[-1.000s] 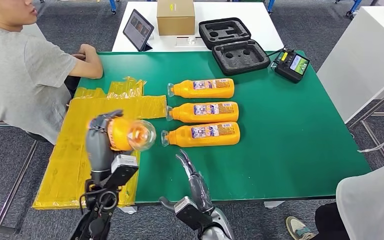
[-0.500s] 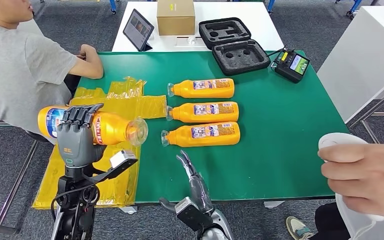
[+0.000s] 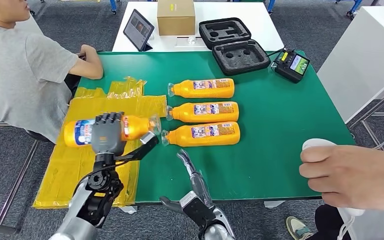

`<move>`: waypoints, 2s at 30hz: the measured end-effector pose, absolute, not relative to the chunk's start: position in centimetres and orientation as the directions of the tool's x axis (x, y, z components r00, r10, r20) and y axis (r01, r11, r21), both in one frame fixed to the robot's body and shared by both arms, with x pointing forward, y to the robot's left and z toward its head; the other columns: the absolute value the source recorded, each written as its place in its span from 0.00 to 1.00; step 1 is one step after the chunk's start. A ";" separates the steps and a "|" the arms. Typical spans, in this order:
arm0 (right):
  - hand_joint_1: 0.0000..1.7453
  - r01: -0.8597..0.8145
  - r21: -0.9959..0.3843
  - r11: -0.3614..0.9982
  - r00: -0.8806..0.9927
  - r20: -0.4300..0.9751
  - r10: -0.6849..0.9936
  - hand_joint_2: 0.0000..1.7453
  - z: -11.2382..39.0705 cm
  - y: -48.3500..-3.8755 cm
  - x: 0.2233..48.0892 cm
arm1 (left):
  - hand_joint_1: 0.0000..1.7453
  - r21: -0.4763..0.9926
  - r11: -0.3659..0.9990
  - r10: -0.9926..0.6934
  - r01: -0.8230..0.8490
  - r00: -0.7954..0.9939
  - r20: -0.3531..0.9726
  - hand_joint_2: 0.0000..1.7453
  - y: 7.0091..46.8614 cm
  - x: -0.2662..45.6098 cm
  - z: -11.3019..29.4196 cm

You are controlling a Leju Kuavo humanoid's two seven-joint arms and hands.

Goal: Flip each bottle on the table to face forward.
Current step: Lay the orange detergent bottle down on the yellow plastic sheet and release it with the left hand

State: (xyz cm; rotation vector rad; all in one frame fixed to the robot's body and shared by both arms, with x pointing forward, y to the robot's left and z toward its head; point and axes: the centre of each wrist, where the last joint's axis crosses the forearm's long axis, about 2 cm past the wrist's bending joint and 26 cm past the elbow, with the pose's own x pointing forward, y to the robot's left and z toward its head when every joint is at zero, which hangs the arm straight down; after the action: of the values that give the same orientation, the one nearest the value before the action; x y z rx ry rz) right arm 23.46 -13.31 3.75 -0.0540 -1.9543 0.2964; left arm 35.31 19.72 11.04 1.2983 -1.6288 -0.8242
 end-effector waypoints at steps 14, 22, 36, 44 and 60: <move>0.00 -0.096 -0.214 0.972 -0.366 0.916 0.166 1.00 3.4 -13.9 23.7 | 1.00 0.989 0.121 -0.991 -0.084 -0.067 0.115 1.00 19.3 35.9 7.0; 0.00 -0.090 -0.209 0.974 -0.360 0.918 0.164 1.00 3.6 -13.9 24.6 | 1.00 0.996 0.076 -0.997 -0.041 -0.017 0.076 1.00 19.5 36.5 7.1; 0.00 -0.085 -0.218 0.972 -0.336 0.925 0.178 1.00 3.0 -14.2 24.7 | 1.00 0.997 0.048 -0.998 -0.059 0.028 0.050 1.00 20.8 36.5 6.8; 0.00 -0.083 -0.222 0.971 -0.332 0.925 0.184 1.00 2.9 -14.3 24.6 | 0.66 0.998 0.051 -0.999 -0.033 0.004 0.051 1.00 21.5 36.4 6.5; 0.00 -0.084 -0.233 0.969 -0.321 0.927 0.195 1.00 2.6 -14.5 24.9 | 0.04 0.996 0.076 -0.997 0.048 0.008 0.076 1.00 21.9 37.0 6.8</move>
State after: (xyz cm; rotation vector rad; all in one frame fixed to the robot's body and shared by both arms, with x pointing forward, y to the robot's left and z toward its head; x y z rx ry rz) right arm 24.86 -14.55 2.63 -0.0809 -1.8778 0.2797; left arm 36.97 21.90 6.80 1.1213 -1.2046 -1.1713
